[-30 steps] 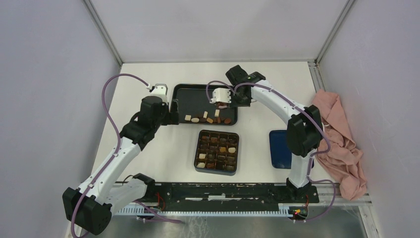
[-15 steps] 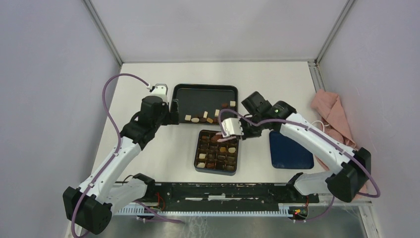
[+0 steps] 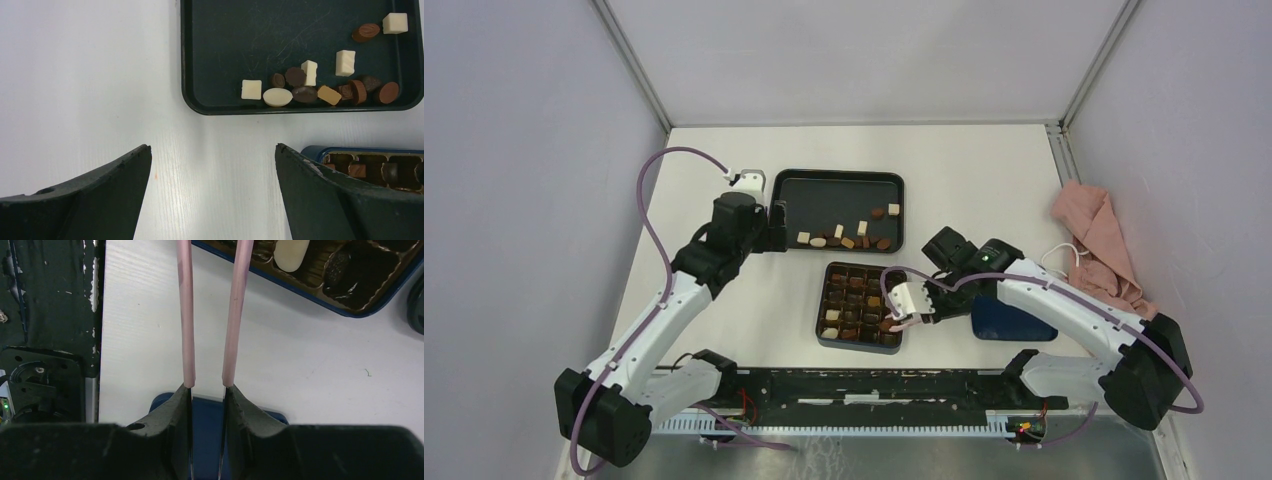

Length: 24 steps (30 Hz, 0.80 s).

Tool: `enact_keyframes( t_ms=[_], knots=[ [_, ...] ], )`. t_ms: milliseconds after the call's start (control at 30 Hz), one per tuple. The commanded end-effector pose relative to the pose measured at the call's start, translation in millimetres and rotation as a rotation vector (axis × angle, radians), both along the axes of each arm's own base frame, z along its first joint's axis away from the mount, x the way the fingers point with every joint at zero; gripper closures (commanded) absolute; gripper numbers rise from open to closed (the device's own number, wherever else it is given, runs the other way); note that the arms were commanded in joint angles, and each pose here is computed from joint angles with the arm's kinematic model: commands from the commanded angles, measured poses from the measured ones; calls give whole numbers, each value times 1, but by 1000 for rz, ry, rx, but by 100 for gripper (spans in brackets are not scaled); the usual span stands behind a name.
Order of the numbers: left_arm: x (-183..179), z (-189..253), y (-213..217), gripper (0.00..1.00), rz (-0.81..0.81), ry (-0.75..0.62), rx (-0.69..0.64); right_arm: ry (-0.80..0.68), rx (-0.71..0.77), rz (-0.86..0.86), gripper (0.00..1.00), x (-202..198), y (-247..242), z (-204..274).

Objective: Pack the chocolate
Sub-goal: Place the fake chocolate in the packing box.

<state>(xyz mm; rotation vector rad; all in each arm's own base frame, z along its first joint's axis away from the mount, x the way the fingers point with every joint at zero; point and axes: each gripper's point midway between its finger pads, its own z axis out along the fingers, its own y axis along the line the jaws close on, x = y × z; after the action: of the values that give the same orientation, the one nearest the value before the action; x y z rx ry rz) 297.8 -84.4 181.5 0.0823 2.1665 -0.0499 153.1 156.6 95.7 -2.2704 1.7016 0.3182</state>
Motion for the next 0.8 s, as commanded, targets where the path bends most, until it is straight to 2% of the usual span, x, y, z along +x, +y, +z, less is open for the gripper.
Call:
enact_keyframes(
  t_ms=[0,133,433,767],
  knots=[
    [6,5,4,2,-9,-29,38,-30,10,27,93,1,7,-2],
    [6,6,4,2,-8,-30,36,-17,12,49,92,-5,12,-4],
    [6,6,2,2,-17,-32,32,-15,-38,51,81,-7,9,-13],
    [5,6,1,2,-23,-29,27,-30,-31,59,59,-6,12,-11]
  ],
)
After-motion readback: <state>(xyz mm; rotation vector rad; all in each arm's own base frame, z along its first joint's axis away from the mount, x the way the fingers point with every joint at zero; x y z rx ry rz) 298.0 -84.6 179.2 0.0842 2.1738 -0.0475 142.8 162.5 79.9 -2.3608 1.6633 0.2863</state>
